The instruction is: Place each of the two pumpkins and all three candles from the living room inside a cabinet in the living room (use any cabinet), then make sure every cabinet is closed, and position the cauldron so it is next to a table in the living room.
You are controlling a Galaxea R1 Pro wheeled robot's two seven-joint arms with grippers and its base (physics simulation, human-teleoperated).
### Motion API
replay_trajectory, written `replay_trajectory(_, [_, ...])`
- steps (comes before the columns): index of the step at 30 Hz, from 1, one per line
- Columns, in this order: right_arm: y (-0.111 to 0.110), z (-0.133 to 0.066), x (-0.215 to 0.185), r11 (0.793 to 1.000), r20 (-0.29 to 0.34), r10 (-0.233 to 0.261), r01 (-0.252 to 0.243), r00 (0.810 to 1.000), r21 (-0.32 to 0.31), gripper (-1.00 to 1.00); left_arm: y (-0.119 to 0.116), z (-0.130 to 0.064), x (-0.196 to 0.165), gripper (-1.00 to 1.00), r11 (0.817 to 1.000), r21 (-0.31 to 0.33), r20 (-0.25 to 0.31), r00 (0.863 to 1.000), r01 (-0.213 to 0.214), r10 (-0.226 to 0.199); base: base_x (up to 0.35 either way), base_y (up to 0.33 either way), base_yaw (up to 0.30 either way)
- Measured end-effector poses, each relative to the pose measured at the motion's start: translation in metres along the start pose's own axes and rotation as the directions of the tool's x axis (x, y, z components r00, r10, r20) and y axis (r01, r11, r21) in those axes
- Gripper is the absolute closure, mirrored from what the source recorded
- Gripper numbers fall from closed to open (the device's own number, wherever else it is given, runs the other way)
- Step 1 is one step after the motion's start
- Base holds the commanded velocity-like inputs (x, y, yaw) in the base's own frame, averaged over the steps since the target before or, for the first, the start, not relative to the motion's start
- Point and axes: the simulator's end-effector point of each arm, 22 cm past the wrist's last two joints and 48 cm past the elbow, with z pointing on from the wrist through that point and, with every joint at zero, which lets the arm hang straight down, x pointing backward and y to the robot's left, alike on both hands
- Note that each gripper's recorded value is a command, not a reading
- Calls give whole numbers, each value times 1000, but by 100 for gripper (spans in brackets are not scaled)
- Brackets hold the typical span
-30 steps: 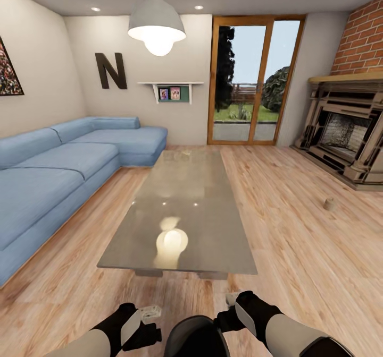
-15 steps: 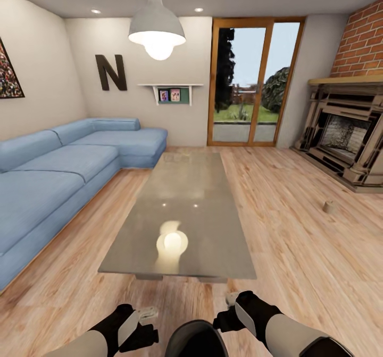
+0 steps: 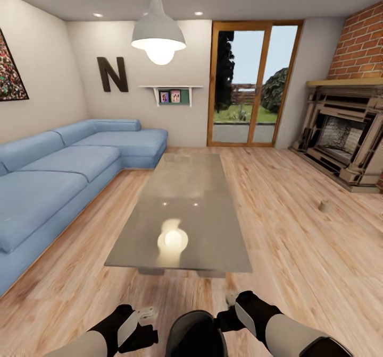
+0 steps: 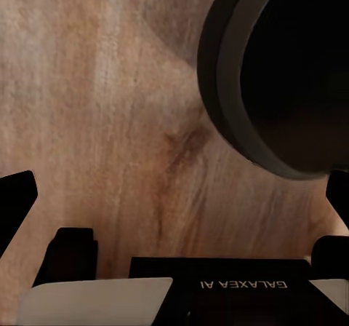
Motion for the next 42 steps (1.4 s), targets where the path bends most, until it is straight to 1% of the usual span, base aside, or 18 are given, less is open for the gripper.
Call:
replay_trajectory(5, [0, -9, -3, 1000, -1, 1, -1, 1000, 1, -100, -1, -10, -2, -100, 1000, 0, 0, 1000, 0, 0, -310, 0, -21])
replay_trajectory(10, [0, -18, -7, 1000, -1, 3, -3, 1000, 2, -100, -3, -19, -4, -100, 1000, 0, 0, 1000, 0, 0, -312, 0, -187])
replay_trajectory(22, [3, -40, -14, 1000, -2, 5, -5, 1000, 3, -100, -7, -41, -9, -100, 1000, 0, 2, 1000, -1, 1, -313, 0, -282])
replay_trajectory(24, [3, -44, -15, 1000, -2, 5, -5, 1000, 3, -100, -8, -45, -14, -100, 1000, 0, 19, 1000, 0, 0, -313, 0, -295])
replay_trajectory(27, [3, -49, -17, 1000, -2, 5, -5, 1000, 4, -100, -7, -49, -15, -100, 1000, -2, 29, 1000, 4, -4, -313, 0, -295])
replay_trajectory(38, [3, -68, -23, 1000, -2, 6, -6, 1000, 15, -100, -10, -65, -11, -100, 1000, -5, 21, 1000, 9, -9, -311, 0, -295])
replay_trajectory(42, [4, -75, -26, 1000, -2, 6, -6, 1000, 17, -100, -13, -72, -12, -100, 1000, -2, 21, 1000, 7, -7, -179, 0, -295])
